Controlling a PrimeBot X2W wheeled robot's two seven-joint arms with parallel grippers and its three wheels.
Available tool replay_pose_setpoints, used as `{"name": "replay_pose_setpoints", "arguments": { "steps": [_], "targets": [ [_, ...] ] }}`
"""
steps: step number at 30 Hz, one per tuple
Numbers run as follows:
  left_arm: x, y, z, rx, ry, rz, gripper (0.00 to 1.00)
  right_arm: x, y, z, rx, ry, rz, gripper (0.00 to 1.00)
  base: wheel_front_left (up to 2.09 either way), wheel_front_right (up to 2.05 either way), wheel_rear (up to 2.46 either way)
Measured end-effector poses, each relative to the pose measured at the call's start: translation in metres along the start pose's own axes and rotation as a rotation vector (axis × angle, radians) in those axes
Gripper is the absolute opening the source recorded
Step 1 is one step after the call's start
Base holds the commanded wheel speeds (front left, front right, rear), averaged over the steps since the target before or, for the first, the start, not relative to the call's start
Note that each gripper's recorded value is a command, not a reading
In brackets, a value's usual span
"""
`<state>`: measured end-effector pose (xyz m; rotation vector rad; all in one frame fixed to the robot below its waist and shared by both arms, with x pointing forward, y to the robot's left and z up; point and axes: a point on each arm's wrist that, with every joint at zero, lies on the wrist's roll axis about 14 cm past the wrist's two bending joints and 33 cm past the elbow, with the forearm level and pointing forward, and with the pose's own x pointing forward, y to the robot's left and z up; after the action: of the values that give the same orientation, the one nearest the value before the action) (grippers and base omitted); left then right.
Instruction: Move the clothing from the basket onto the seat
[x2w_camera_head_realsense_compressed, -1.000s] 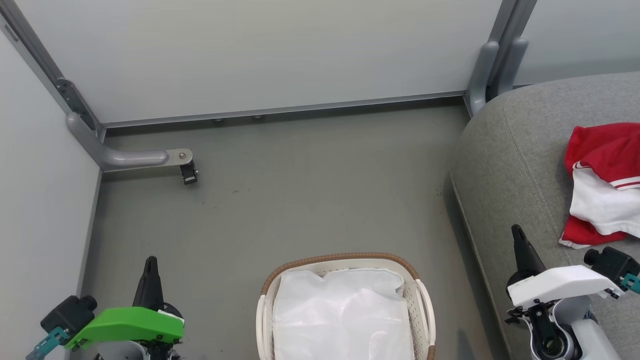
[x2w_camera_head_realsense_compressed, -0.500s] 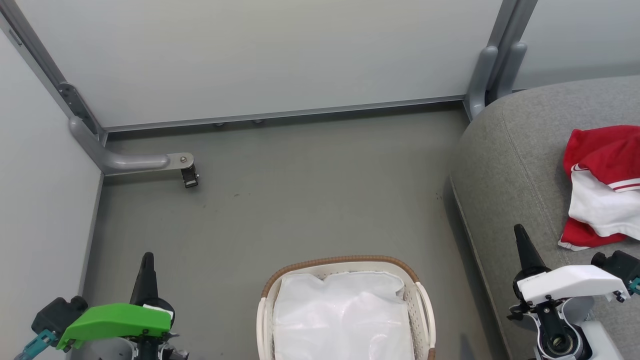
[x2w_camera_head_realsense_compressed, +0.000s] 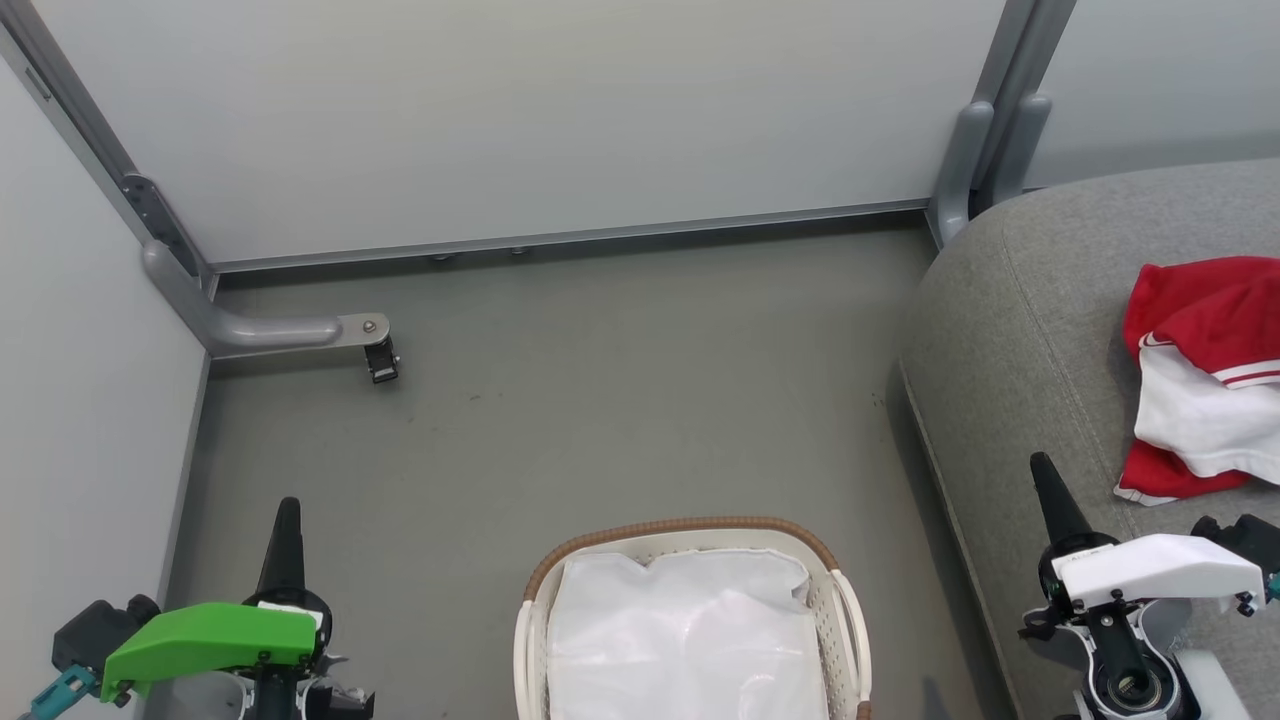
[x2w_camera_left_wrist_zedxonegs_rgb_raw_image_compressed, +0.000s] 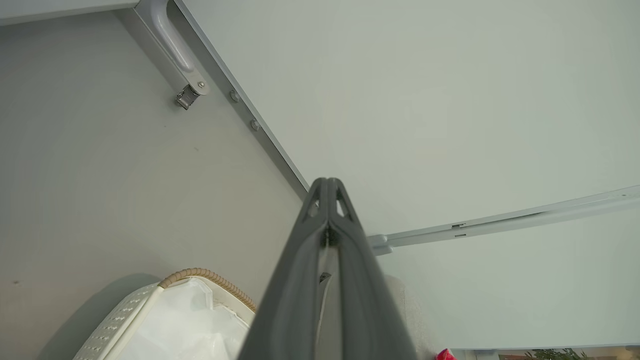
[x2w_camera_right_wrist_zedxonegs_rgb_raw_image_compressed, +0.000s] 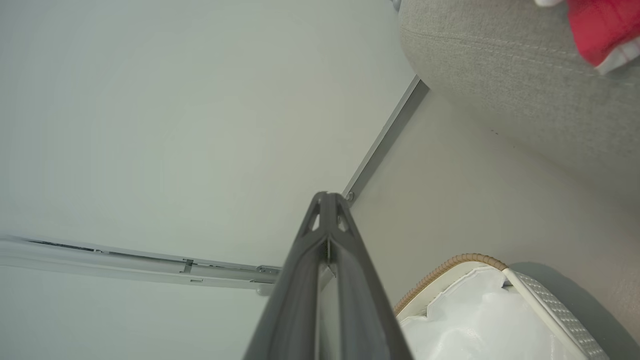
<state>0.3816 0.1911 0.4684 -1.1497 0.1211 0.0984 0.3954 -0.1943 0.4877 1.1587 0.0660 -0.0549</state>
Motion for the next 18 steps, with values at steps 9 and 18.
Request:
{"name": "replay_pose_setpoints", "arguments": {
  "steps": [9, 18],
  "targets": [
    [0.000, -0.006, 0.003, -0.083, -0.001, -0.021, 0.00, -0.001, 0.004, 0.003, 0.084, -0.002, 0.012, 0.00, 0.00, 0.00, 0.00],
    [0.000, -0.012, 0.009, -0.159, -0.008, -0.045, 0.00, -0.002, 0.008, 0.006, 0.159, -0.006, 0.027, 0.00, 0.00, 0.00, 0.00]
  ]
}}
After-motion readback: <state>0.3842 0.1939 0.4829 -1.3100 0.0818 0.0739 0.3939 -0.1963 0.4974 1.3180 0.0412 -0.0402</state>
